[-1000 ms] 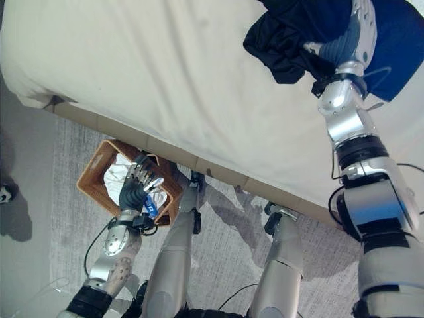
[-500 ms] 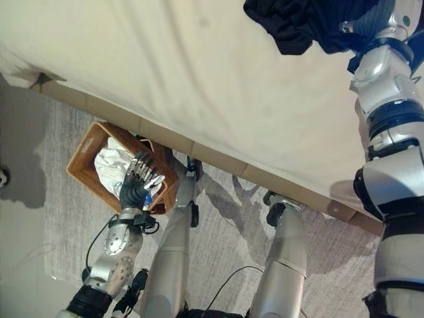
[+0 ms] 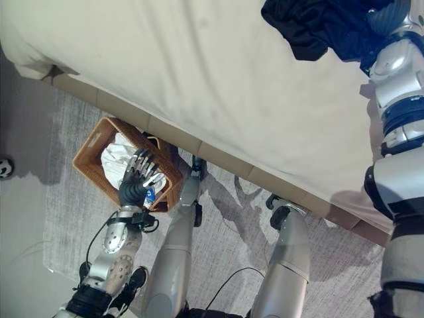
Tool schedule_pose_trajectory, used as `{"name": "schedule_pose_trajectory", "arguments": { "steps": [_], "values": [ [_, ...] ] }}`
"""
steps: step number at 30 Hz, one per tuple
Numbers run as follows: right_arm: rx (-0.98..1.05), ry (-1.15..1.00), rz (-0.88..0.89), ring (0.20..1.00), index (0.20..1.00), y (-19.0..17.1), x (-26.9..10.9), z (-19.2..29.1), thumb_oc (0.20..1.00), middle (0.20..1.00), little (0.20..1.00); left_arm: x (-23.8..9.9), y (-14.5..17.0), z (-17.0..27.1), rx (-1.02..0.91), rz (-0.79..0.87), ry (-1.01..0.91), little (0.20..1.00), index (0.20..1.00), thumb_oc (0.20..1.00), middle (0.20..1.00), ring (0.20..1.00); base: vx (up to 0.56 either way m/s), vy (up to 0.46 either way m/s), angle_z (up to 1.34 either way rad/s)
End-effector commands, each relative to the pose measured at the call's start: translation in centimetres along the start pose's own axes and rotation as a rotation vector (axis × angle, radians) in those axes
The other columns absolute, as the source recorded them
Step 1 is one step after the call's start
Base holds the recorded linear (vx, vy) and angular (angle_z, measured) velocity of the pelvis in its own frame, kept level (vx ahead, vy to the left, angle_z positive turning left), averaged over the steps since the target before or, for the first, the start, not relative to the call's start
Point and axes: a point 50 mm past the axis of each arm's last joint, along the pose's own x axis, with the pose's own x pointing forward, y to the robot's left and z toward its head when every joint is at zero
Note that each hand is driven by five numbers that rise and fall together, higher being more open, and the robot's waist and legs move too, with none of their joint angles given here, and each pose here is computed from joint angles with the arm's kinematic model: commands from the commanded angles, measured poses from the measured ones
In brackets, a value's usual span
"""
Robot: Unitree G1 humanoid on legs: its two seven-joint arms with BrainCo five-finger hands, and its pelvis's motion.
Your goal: Pick up clothes into the bucket
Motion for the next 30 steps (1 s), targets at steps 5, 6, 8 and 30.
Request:
{"name": "schedule_pose_trajectory", "arguments": {
  "steps": [5,6,8,30],
  "values": [
    [0.024,-0.174,0.015,0.2,0.2,-0.2,-0.2,2.5,0.2,0.2,0.2,0.5,0.9,1.6,-0.001,0.007,-0.073,1.0,1.0,1.0,1.0,1.0,-0.03,0.015,-0.01],
    [0.053,-0.195,0.029,0.2,0.2,0.3,-0.5,2.8,0.2,0.2,0.2,0.5,0.9,1.6,-0.003,0.007,-0.073,1.0,1.0,1.0,1.0,1.0,-0.08,0.016,-0.05],
    [0.089,-0.253,0.09,0.2,0.2,1.9,-1.4,3.5,0.2,0.2,0.2,0.6,0.9,1.5,-0.001,0.01,-0.071,1.0,1.0,1.0,1.0,1.0,0.0,-0.003,-0.03],
    [0.752,-0.423,0.725,0.2,0.2,13.6,-19.0,2.4,0.2,0.2,0.2,-1.3,5.4,-2.2,0.119,0.126,0.11,1.0,1.0,1.0,1.0,1.0,0.06,0.007,-0.06]
  ]
}}
